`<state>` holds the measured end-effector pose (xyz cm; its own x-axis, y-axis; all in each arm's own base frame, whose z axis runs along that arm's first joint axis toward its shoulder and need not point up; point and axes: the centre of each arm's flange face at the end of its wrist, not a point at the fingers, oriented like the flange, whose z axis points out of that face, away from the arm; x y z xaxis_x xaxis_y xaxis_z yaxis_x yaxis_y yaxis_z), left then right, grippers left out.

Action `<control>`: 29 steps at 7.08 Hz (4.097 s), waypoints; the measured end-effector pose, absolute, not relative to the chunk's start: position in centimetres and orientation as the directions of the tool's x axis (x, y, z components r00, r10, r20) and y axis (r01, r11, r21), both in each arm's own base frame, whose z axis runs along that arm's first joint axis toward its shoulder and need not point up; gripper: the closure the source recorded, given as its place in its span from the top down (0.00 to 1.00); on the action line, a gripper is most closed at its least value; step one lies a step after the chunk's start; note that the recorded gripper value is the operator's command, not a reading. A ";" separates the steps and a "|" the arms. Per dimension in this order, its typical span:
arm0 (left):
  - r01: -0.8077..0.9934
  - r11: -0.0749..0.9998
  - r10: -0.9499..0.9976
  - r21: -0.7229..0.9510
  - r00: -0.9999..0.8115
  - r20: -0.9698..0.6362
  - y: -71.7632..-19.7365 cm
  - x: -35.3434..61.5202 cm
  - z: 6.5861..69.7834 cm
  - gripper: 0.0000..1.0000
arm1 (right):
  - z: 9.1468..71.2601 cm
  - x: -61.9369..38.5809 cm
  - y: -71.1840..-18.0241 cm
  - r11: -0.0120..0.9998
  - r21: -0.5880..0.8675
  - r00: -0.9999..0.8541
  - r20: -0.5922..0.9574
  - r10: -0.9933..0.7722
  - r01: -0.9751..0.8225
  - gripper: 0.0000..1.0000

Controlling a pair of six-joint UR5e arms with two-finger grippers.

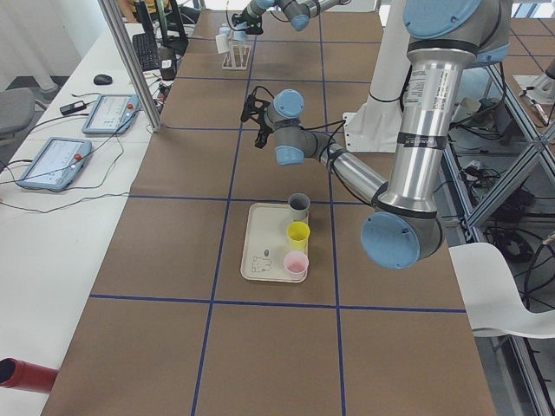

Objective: Transfer IKEA cup to right arm and place on rack

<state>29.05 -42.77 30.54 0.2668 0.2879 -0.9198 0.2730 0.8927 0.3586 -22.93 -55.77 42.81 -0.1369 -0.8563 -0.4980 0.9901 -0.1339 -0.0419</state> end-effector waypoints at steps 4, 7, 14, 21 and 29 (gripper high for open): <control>0.273 0.893 0.287 0.358 0.266 -0.920 -42.8 29.1 30.5 1.00 | 42.6 -23.8 -55.6 -0.140 -0.059 -0.150 -0.515 -0.844 0.988 0.98; 0.273 0.892 0.288 0.360 0.270 -0.919 -42.5 28.7 30.8 1.00 | 41.6 -24.0 -55.8 -0.131 -0.043 -0.134 -0.531 -0.837 0.990 0.98; 0.071 0.757 0.493 0.650 0.590 -0.639 -40.6 16.9 44.8 1.00 | 33.0 -24.8 -51.8 0.279 0.560 0.489 -0.267 -0.831 0.780 0.99; 0.008 0.677 0.541 0.736 0.673 -0.504 -32.3 6.7 68.0 0.99 | 26.5 -33.0 -44.2 0.575 0.785 0.615 0.341 -0.711 0.230 0.99; -0.031 0.717 0.565 0.697 0.611 -0.554 -31.0 8.6 69.4 0.61 | 27.1 -33.2 -44.3 0.577 0.781 0.617 0.335 -0.712 0.240 0.99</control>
<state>8.64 -31.01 69.41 0.6108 0.5655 -0.5543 -0.0315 0.7168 0.6966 -33.22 -44.35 27.13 0.6174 -0.7116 0.3355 0.2402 0.5766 0.7809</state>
